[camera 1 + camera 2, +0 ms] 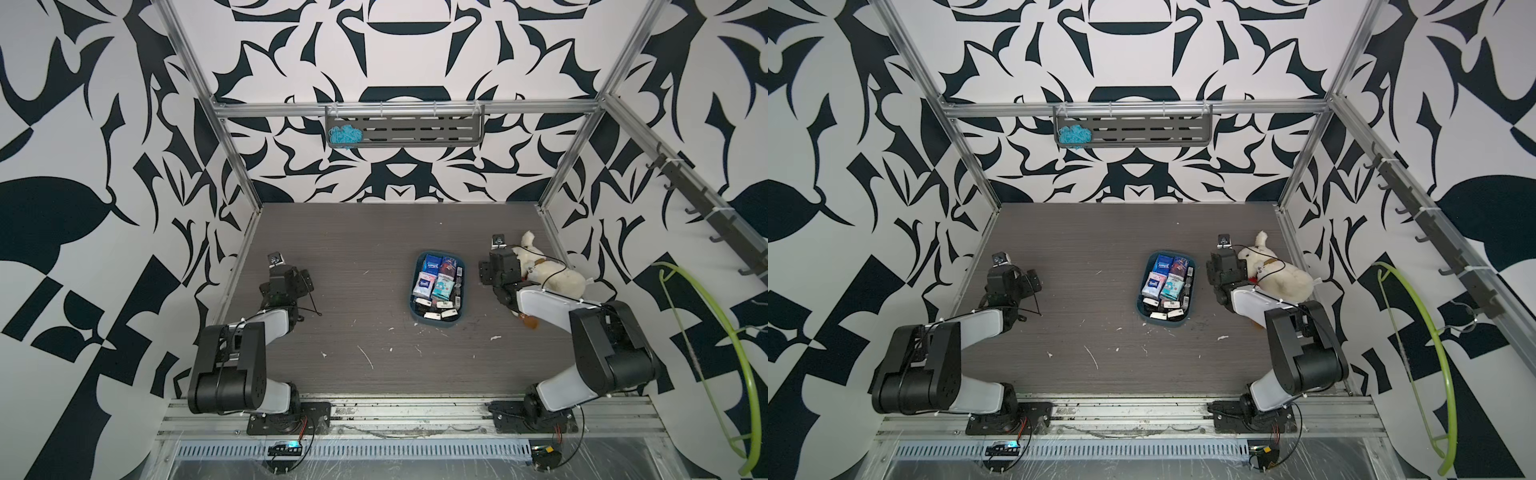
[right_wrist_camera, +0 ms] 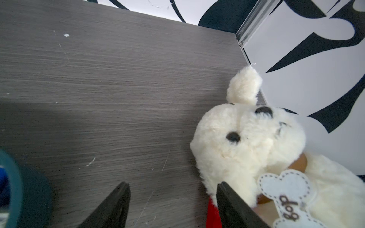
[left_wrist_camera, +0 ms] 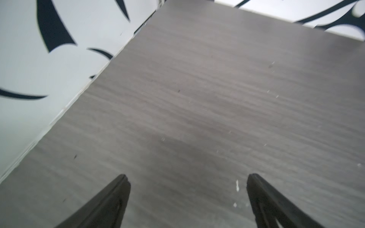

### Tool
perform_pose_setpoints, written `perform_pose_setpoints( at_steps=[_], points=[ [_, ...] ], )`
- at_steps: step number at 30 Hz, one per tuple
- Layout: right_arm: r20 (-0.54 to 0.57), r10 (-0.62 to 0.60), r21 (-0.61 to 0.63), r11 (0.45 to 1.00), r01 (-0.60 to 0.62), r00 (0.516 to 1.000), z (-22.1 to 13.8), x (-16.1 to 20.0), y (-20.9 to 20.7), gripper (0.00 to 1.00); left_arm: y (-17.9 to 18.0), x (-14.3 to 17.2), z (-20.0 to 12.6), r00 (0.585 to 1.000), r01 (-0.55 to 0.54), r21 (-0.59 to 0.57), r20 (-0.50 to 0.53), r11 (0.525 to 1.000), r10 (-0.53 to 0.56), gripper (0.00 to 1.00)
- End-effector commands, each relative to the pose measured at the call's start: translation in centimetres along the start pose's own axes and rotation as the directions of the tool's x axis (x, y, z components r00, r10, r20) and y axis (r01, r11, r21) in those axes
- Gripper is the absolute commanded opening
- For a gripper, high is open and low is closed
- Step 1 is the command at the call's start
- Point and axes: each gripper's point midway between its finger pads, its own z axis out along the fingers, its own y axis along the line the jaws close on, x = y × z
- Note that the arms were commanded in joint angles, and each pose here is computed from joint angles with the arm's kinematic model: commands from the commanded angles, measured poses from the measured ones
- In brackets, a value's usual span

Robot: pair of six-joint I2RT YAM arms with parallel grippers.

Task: Put the pocket tissues into the storage box
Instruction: Reset both arms

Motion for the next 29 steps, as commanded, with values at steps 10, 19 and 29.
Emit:
perform_pose_setpoints(
  at_steps=[10, 19, 29],
  points=[
    [0.135, 0.158, -0.238, 0.964, -0.123, 0.978, -0.3, 2.0, -1.0, 1.00, -4.1, -1.0, -0.6, 0.970, -0.138, 0.116, 0.217, 0.984, 0.111, 0.99],
    [0.213, 0.224, -0.165, 0.968, -0.191, 0.951, -0.8, 2.6, -2.7, 1.00, -4.1, -0.9, -0.6, 0.972, -0.136, 0.123, 0.209, 0.983, 0.108, 0.99],
    [0.175, 0.169, -0.181, 0.974, -0.137, 0.970, -0.1, 2.6, -1.6, 1.00, -4.1, -0.9, -0.6, 0.975, -0.132, 0.123, 0.196, 0.984, 0.107, 0.99]
  ],
)
